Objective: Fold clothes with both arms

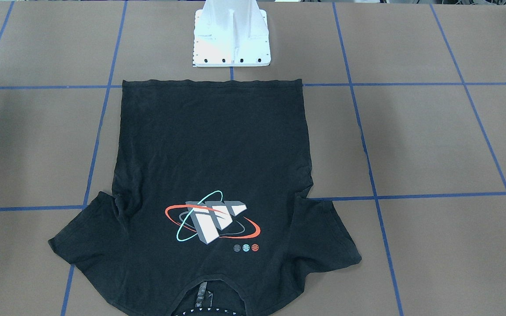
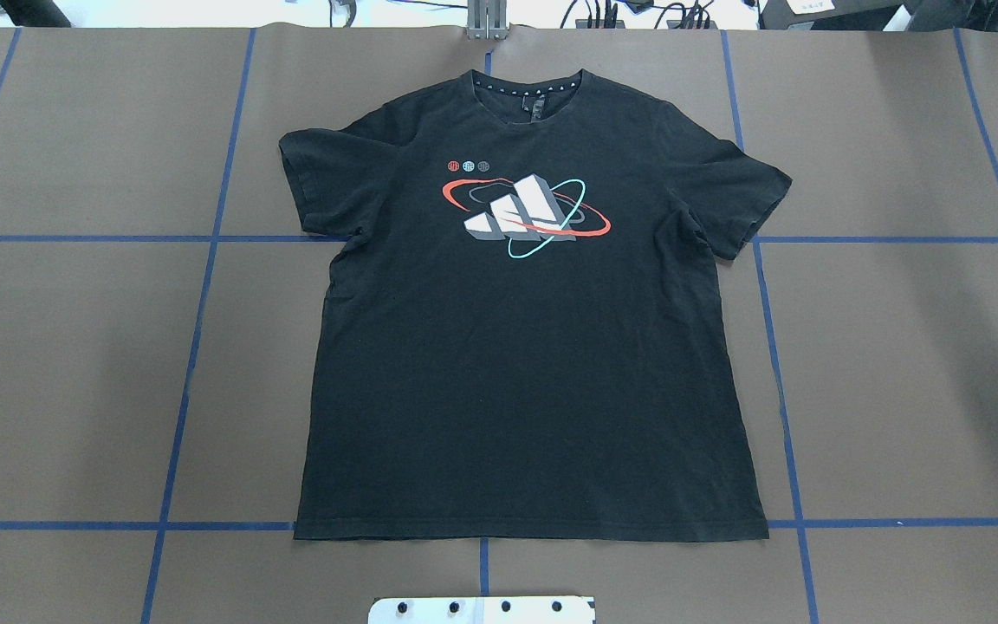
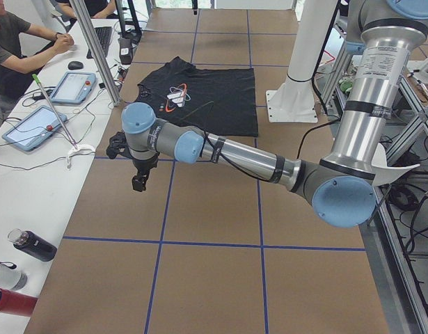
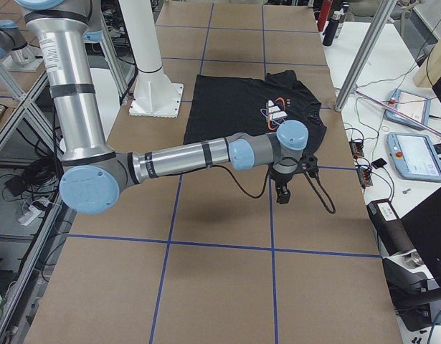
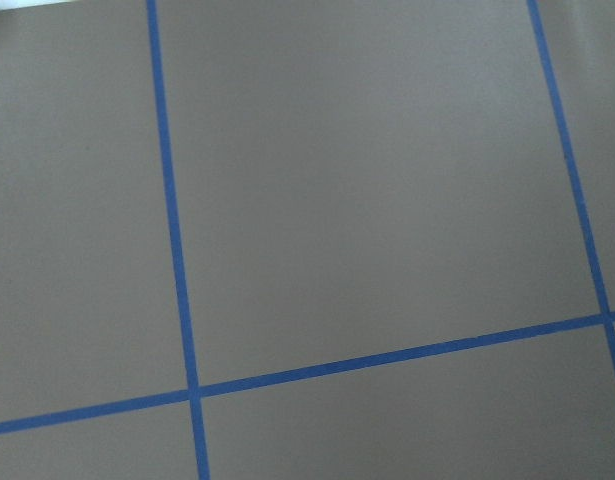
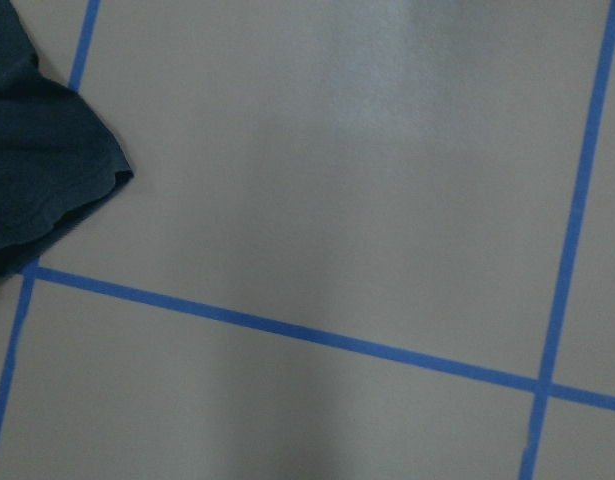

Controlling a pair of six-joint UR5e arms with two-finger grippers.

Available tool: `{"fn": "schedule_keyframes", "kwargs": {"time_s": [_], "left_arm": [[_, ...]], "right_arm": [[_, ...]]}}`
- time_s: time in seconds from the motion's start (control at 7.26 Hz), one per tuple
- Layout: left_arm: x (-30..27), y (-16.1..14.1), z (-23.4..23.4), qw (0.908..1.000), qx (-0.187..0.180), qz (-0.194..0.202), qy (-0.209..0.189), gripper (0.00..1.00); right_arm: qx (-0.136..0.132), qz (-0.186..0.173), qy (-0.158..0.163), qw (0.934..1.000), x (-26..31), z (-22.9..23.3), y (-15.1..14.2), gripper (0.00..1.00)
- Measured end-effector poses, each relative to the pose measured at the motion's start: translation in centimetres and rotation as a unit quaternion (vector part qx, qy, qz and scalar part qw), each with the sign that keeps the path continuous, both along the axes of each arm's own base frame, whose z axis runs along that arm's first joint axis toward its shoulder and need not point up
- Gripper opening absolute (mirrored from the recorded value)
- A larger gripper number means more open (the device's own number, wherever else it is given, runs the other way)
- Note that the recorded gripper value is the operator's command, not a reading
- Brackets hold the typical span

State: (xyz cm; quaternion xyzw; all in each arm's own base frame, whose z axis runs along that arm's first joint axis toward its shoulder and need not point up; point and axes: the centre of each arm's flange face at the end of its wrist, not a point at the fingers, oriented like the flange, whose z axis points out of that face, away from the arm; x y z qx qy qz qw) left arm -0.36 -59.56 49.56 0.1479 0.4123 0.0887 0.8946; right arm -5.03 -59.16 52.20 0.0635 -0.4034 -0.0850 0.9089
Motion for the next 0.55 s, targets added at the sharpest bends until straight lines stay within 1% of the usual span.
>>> {"fn": "schedule_keyframes", "kwargs": {"time_s": [0.14,0.41,0.55], "left_arm": [[0.7,0.1,0.6,0.9995,0.032,0.004,-0.001,1.00],[1.5,0.2,0.7,0.9968,0.079,0.001,0.006,1.00],[2.7,-0.1,0.5,0.9954,0.094,-0.004,0.017,1.00]], "right_arm": [[0.006,-0.008,-0.004,0.9999,-2.1,-1.0,-1.7,1.00],[0.043,-0.019,-0.017,0.9988,-6.0,-0.9,-3.7,1.00],[0.058,-0.013,-0.025,0.9979,-7.8,-0.3,-4.6,1.00]]}}
